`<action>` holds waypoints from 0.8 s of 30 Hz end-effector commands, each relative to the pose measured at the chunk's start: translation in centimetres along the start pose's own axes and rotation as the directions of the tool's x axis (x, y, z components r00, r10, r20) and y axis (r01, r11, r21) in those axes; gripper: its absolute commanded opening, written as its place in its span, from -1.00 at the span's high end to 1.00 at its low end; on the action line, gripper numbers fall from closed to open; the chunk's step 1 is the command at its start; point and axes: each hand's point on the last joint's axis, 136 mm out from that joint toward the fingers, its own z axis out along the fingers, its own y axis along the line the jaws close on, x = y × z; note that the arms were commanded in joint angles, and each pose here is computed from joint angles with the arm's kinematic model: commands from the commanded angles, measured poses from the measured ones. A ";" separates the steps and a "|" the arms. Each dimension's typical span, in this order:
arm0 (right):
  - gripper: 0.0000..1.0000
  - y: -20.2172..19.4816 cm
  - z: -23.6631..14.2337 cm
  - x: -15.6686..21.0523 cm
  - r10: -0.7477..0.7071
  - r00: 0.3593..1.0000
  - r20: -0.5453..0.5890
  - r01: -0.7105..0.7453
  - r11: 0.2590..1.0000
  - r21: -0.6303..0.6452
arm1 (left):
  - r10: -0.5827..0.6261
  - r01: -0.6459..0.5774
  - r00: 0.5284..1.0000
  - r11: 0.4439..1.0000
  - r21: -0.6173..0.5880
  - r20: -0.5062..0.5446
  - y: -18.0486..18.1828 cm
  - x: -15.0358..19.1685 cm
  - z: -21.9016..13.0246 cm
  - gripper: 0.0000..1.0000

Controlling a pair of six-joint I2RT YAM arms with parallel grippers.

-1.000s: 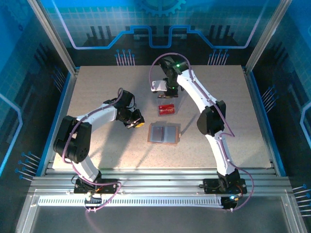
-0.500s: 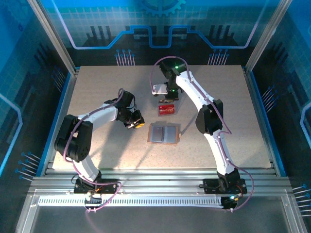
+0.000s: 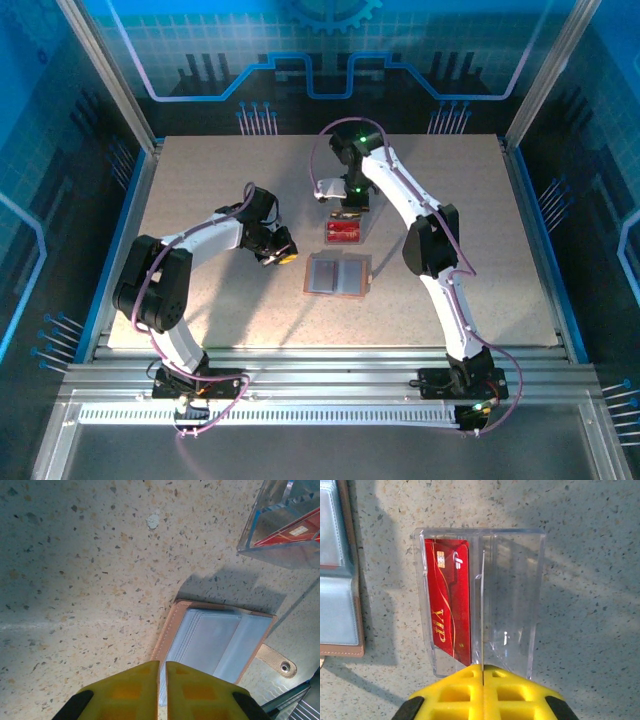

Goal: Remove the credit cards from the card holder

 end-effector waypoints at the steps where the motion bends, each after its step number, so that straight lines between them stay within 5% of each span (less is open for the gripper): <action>1: 0.84 0.5 1.0 0.9 0.028 0.999 -0.025 -0.029 0.999 -0.046 | -0.006 0.006 1.000 1.000 0.021 -0.007 -0.6 -0.5 -0.2 0.77; 6: 0.59 -0.6 0.7 0.7 0.037 0.999 -0.014 -0.037 0.999 0.008 | -0.006 0.006 1.000 1.000 0.023 -0.009 -0.7 -0.6 -0.1 0.77; 24: 0.44 -0.8 -2.3 -0.5 0.145 0.987 0.066 -0.152 0.980 0.126 | 0.011 -0.010 1.000 0.998 0.060 -0.020 -1.6 0.0 0.0 0.76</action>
